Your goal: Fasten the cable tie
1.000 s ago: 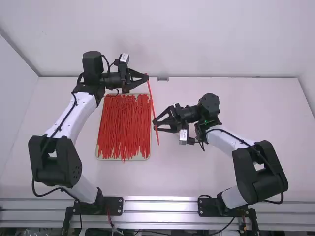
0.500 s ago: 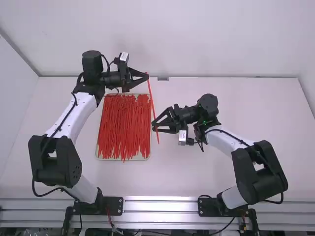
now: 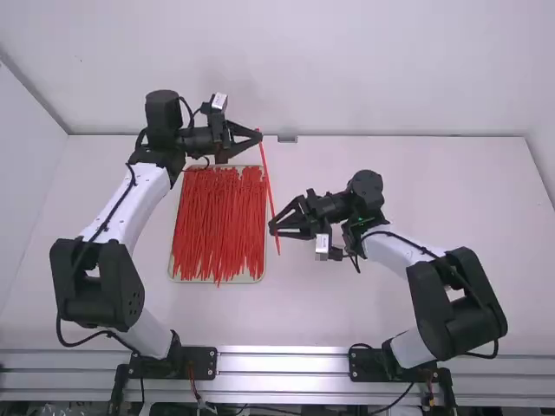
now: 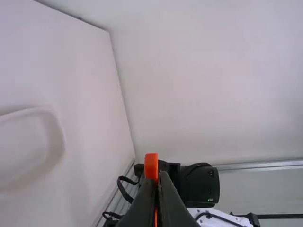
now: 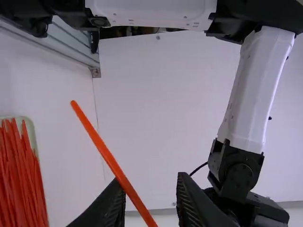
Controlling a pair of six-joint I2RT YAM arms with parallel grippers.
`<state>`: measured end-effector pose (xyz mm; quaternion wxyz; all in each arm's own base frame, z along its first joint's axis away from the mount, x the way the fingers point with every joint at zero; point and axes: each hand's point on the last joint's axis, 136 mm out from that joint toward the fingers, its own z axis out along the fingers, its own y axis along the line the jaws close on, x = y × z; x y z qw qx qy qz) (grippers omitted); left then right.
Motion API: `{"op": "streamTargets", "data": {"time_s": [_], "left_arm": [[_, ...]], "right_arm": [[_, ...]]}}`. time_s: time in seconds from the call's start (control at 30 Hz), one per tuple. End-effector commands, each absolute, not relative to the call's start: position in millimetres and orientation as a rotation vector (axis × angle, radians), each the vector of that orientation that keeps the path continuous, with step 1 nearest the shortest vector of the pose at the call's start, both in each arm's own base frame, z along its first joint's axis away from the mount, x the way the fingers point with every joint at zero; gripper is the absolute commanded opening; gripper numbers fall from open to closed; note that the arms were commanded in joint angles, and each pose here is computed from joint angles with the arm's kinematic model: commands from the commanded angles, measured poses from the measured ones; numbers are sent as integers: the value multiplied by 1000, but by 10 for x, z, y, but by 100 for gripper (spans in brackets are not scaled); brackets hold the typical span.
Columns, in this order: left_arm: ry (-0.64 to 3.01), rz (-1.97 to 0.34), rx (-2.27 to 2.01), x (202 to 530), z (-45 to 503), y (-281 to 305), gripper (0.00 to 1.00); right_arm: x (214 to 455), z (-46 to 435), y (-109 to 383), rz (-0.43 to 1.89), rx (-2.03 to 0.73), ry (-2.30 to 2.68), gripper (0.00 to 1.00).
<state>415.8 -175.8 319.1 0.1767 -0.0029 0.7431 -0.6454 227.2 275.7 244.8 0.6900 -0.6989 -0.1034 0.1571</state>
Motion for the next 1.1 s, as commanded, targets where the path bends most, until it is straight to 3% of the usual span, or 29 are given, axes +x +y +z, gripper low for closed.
{"op": "streamTargets", "data": {"time_s": [0.0,0.63,0.73,1.07], "left_arm": [[2066,-1803,64,4151,3323,-1735,2],[2086,-1797,56,4135,3263,-1726,2],[2085,-1796,57,4135,3265,-1725,2],[2081,-1788,72,4132,3259,-1726,2]], "right_arm": [[2254,2404,2753,375,-1567,-226,27],[2263,2398,2756,371,-1567,-217,17],[2258,2390,2756,374,-1567,-215,0],[2260,2392,2755,367,-1566,-221,0]]}}
